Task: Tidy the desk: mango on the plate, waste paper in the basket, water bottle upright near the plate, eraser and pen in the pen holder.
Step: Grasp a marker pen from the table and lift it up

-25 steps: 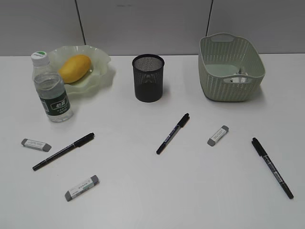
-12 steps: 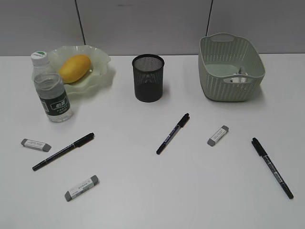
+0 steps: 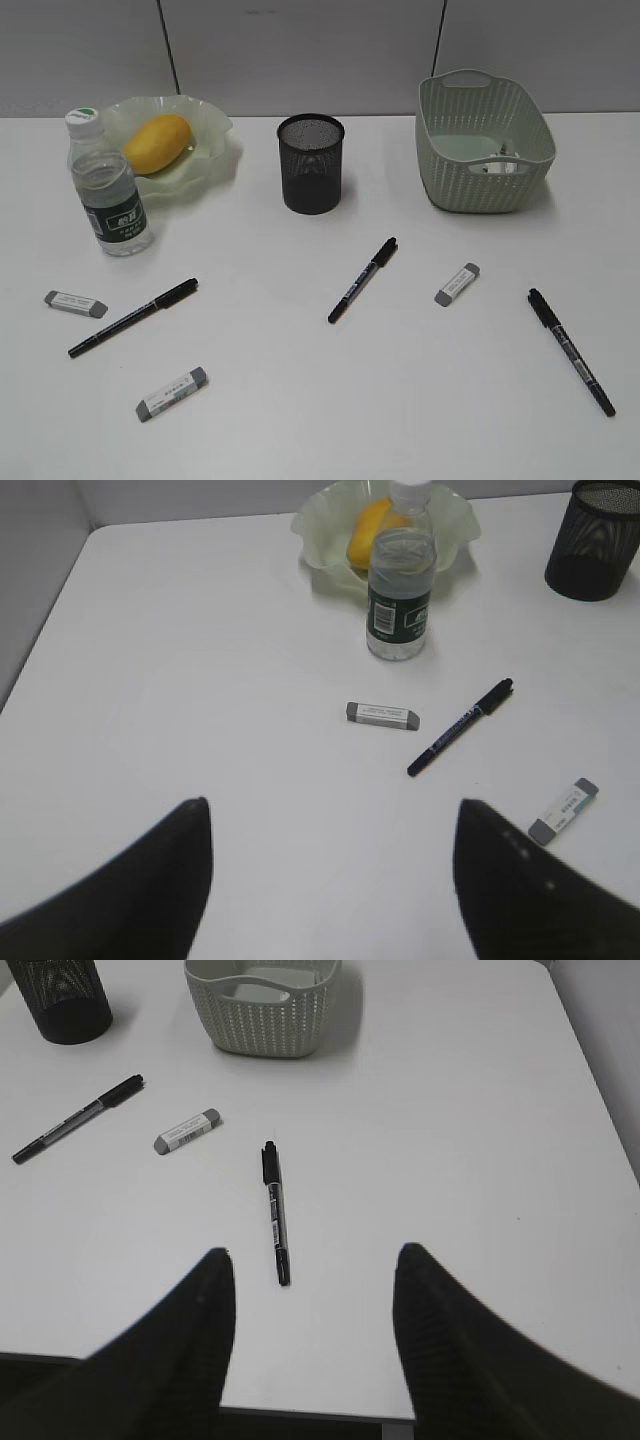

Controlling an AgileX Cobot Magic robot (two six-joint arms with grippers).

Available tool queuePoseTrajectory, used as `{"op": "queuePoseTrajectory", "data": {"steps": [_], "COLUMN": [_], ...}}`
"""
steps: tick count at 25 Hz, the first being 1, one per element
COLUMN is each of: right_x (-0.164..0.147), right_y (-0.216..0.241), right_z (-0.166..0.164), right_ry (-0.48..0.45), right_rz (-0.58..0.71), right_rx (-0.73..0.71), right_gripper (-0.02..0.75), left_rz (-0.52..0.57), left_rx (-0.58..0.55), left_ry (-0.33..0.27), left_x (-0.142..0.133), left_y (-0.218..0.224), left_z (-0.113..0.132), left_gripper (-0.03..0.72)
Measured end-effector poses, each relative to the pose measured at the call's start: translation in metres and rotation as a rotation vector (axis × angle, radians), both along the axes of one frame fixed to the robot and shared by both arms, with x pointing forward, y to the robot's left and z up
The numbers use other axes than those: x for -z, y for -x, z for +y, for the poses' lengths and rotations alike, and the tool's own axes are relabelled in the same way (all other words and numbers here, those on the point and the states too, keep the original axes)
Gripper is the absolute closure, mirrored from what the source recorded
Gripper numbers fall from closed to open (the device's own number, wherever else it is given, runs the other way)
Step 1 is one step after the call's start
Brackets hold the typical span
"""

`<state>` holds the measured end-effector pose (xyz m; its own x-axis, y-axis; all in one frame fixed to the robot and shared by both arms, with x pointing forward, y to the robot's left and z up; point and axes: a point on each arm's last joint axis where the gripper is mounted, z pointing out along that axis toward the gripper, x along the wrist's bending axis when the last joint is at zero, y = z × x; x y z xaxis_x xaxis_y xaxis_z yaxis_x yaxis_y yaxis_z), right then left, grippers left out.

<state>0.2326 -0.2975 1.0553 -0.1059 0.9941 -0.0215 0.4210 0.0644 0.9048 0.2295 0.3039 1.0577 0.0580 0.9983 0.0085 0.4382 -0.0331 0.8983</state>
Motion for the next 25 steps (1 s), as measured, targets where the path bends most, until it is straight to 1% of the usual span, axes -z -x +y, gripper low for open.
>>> {"op": "queuePoseTrajectory", "data": {"steps": [10, 15, 23, 25], "right_x": [0.0000, 0.0000, 0.0000, -0.0015], "right_y": [0.0000, 0.0000, -0.0001, -0.0047], "right_z": [0.0000, 0.0001, -0.0007, -0.0003], "right_ry": [0.000, -0.001, 0.009, 0.011], "right_rz": [0.000, 0.000, -0.001, 0.027], "right_rx": [0.000, -0.001, 0.004, 0.004], "right_gripper": [0.325, 0.325, 0.325, 0.325], "left_rz": [-0.002, -0.001, -0.002, -0.003], "left_rx": [0.003, 0.020, 0.023, 0.023], "left_ry": [0.004, 0.028, 0.033, 0.033], "left_x": [-0.0002, -0.0002, -0.0003, -0.0004], "left_y": [-0.0001, 0.0000, 0.0000, 0.0000], "left_z": [-0.0004, -0.0028, -0.0032, -0.0032], "left_gripper": [0.117, 0.117, 0.117, 0.117]}}
